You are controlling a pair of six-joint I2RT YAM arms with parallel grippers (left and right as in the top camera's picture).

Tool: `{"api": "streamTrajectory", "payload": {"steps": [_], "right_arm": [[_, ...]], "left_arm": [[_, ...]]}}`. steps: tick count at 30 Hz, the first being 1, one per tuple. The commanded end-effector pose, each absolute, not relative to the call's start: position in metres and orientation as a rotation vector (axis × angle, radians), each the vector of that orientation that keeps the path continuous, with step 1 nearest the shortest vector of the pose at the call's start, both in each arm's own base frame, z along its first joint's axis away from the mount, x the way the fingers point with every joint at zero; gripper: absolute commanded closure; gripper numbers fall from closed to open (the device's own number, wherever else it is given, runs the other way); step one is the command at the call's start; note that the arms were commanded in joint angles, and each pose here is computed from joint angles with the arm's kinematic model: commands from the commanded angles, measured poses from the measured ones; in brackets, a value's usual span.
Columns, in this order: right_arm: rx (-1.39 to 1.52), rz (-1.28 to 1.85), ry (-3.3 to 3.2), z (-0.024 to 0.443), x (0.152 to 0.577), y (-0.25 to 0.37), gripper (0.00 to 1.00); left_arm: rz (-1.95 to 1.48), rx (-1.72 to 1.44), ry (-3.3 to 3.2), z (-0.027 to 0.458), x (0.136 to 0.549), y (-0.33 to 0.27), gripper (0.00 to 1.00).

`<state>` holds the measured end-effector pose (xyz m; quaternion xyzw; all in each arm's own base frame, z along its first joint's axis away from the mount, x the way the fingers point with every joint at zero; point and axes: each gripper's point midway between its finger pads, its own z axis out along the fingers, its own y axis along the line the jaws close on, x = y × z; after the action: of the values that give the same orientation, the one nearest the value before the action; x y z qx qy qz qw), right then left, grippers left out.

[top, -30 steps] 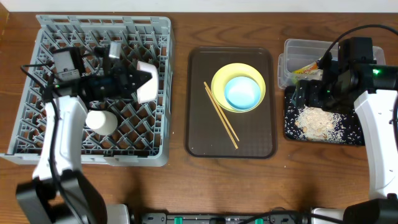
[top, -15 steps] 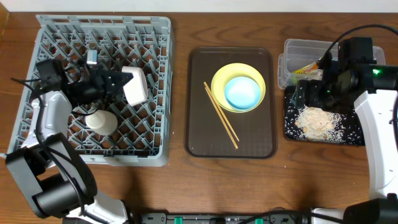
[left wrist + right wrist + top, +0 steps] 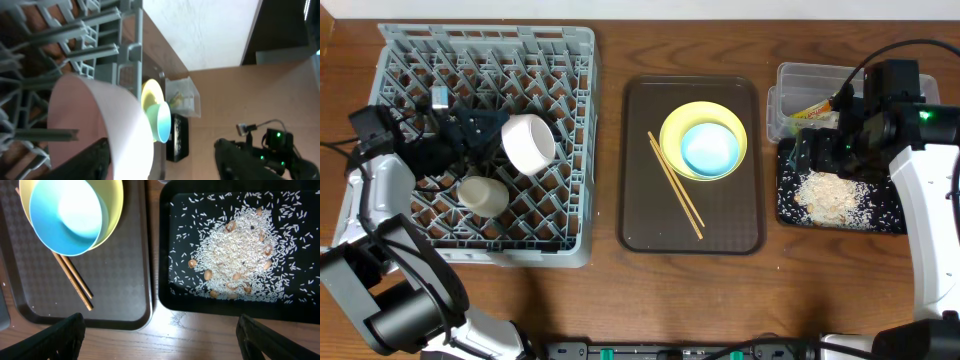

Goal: Sort waste into correct bins and load items into the dishwasher
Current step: 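Move the left gripper to the light-blue bowl and grasp its rim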

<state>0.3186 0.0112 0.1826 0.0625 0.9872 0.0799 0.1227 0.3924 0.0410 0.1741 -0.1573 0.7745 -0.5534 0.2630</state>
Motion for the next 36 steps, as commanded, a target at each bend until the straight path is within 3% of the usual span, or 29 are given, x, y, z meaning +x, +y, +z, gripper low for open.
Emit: {"api": "streamTrajectory", "payload": {"steps": [1,4,11,17,25,29,36], "right_arm": [[0.188,0.22,2.867,0.187,0.318,0.009,0.05],[0.188,0.22,2.867,0.187,0.318,0.009,0.05],[0.188,0.22,2.868,0.187,0.318,0.009,0.05],[0.19,0.219,2.868,0.187,0.318,0.009,0.05],[0.407,0.043,2.876,0.183,0.312,-0.015,0.01],[0.413,0.037,2.876,0.183,0.311,-0.016,0.01],[0.502,0.033,2.866,0.183,0.31,-0.024,0.01]], "left_arm": [[-1.44,-0.42,2.075,0.174,0.398,0.058,0.25],[-1.415,-0.428,2.057,0.175,0.399,0.069,0.18],[-1.369,-0.531,2.04,0.178,0.403,0.09,0.12],[-1.259,-0.404,2.06,0.211,0.404,0.066,0.1],[-0.943,-0.186,2.198,0.235,0.413,-0.023,0.06],[-0.776,-0.014,2.305,0.217,0.412,-0.102,0.06],[-0.363,0.315,2.325,0.186,0.402,-0.19,0.05]]}}
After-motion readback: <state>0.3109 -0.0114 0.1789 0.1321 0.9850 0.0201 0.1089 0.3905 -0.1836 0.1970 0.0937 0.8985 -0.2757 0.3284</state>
